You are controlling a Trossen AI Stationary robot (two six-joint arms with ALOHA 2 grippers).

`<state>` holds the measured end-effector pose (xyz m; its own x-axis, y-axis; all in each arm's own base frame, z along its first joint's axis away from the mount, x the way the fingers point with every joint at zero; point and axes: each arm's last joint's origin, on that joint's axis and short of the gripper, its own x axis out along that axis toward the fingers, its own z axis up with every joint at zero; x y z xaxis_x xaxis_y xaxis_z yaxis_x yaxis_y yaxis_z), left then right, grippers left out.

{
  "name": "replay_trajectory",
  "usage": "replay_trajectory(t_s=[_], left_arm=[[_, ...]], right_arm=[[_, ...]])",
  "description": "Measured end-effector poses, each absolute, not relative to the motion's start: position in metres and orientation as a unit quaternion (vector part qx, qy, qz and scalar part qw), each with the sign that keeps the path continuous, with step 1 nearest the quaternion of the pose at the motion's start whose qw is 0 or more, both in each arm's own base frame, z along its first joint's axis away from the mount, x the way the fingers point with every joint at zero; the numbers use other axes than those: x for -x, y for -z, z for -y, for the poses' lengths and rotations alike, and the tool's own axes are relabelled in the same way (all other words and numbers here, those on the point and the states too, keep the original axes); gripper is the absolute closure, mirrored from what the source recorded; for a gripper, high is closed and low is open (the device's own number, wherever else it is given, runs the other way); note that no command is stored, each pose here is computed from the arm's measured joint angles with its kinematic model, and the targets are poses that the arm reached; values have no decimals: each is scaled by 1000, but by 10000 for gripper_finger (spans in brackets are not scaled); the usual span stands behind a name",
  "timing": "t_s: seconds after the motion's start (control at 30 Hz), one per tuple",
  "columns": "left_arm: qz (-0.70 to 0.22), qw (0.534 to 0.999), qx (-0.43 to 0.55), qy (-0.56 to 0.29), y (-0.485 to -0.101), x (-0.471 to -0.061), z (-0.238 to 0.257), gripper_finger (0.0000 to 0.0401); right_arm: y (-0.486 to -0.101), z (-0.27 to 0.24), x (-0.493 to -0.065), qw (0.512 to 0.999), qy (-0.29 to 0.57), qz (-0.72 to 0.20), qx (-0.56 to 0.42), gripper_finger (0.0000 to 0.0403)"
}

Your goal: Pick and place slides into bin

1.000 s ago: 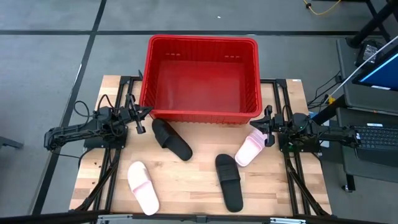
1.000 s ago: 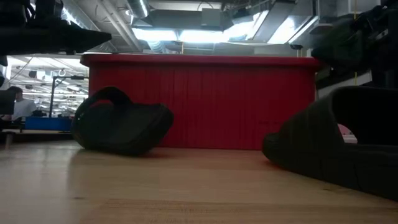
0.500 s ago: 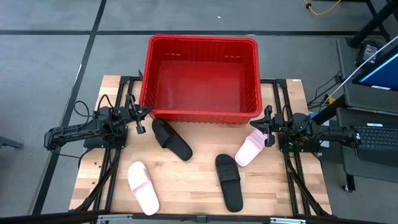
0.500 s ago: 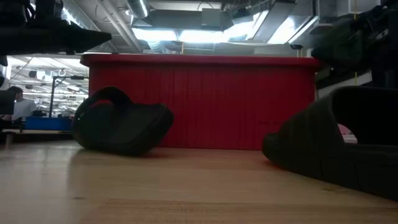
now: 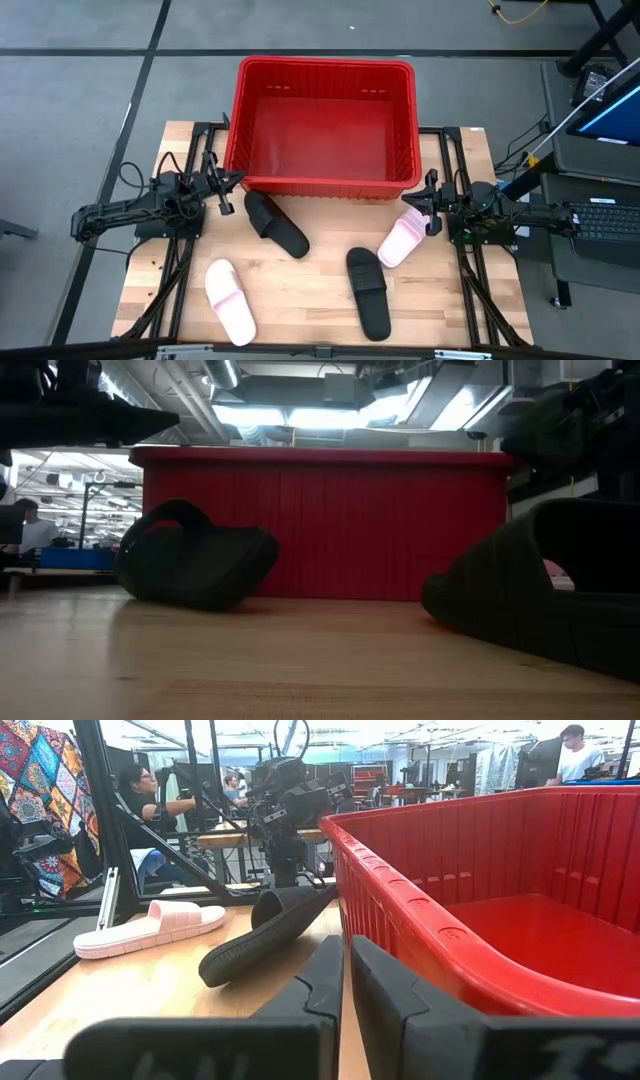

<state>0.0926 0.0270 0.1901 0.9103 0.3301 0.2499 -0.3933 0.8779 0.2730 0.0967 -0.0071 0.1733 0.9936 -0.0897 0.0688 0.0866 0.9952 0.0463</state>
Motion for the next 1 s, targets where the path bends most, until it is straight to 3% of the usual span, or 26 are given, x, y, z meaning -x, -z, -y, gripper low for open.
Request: replay_trajectory(t_s=[1.0], left_arm=[[98,964,-161,-188,-190,-93,-27,394]], right_arm=[[-173,7,-97,998,44,35,-22,375]])
